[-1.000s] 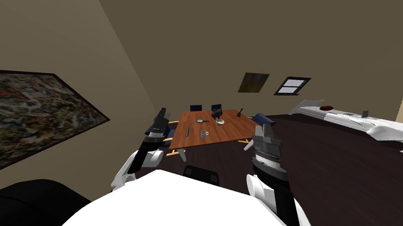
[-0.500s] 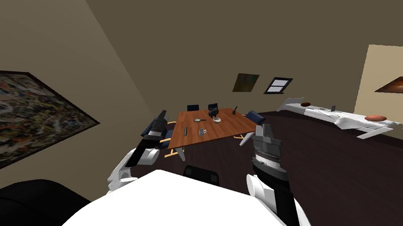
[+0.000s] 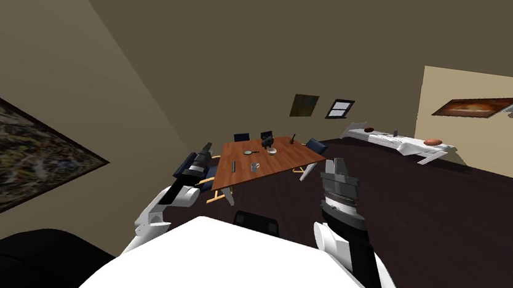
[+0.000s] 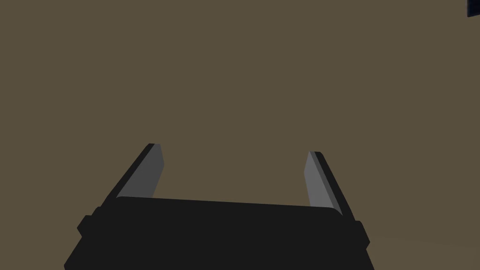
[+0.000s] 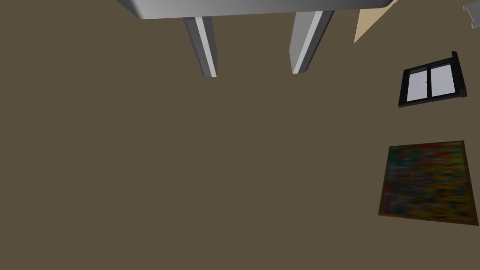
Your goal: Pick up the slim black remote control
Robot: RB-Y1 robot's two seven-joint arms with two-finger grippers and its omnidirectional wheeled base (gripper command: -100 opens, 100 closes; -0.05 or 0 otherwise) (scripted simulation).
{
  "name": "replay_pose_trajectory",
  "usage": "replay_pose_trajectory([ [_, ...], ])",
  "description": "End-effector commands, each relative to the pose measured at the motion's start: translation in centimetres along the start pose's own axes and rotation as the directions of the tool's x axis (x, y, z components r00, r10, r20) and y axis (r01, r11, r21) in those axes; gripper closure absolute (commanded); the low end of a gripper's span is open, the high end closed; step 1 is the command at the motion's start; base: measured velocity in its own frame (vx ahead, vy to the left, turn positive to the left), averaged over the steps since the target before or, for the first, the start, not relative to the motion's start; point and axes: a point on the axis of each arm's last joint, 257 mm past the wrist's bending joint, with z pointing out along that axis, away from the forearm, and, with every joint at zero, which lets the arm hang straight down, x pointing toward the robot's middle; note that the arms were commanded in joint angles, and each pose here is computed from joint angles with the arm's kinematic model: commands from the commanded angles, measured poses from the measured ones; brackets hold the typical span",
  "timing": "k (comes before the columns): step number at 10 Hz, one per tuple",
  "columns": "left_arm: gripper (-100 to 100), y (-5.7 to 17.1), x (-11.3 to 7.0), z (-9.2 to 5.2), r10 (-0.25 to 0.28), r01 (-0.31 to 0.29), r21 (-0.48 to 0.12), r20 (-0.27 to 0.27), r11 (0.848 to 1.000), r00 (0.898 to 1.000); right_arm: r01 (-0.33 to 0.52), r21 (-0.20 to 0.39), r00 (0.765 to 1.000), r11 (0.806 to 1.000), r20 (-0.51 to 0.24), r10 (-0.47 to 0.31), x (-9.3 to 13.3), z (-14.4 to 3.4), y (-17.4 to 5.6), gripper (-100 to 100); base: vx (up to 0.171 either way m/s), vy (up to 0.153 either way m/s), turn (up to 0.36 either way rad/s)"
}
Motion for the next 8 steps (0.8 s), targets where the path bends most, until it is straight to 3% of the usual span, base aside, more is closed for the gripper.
replay_pose_trajectory([
  [1, -100, 1.4, -0.3, 0.2, 0.001, -0.001, -0.044, -0.007, 0.999, 1.0, 0.0, 0.0, 1.0, 1.0, 0.0, 0.0, 0.0, 0.0, 0.0, 0, -0.054, 0.019, -0.08],
  [2, -100, 3.3, -1.0, 0.4, 0.003, -0.004, -0.091, -0.014, 0.996, 1.0, 0.0, 0.0, 1.0, 1.0, 0.0, 0.0, 0.0, 0.0, 0.0, 0, -0.056, 0.013, -0.171],
  [5, -100, 5.8, -1.5, 0.6, 0.005, -0.009, -0.163, -0.026, 0.987, 1.0, 0.0, 0.0, 1.0, 1.0, 0.0, 0.0, 0.0, 0.0, 0.0, 0, -0.039, 0.015, -0.121],
  [6, -100, 7.9, -2.1, 0.6, 0.006, -0.013, -0.217, -0.034, 0.976, 0.999, 0.0, 0.0, 1.0, 1.0, 0.0, 0.0, 0.0, 0.0, 0.0, 0, -0.04, 0.016, -0.191],
  [7, -100, 8.1, -2.0, 0.6, 0.005, -0.013, -0.225, -0.036, 0.974, 0.999, 0.0, 0.0, 1.0, 1.0, 0.0, 0.0, 0.0, 0.0, 0.0, 0, -0.031, 0.015, -0.09],
  [8, -100, 10.2, -2.6, 0.6, 0.006, -0.018, -0.28, -0.045, 0.96, 0.999, 0.0, 0.0, 1.0, 1.0, 0.0, 0.0, 0.0, 0.0, 0.0, 0, -0.035, 0.008, -0.2],
])
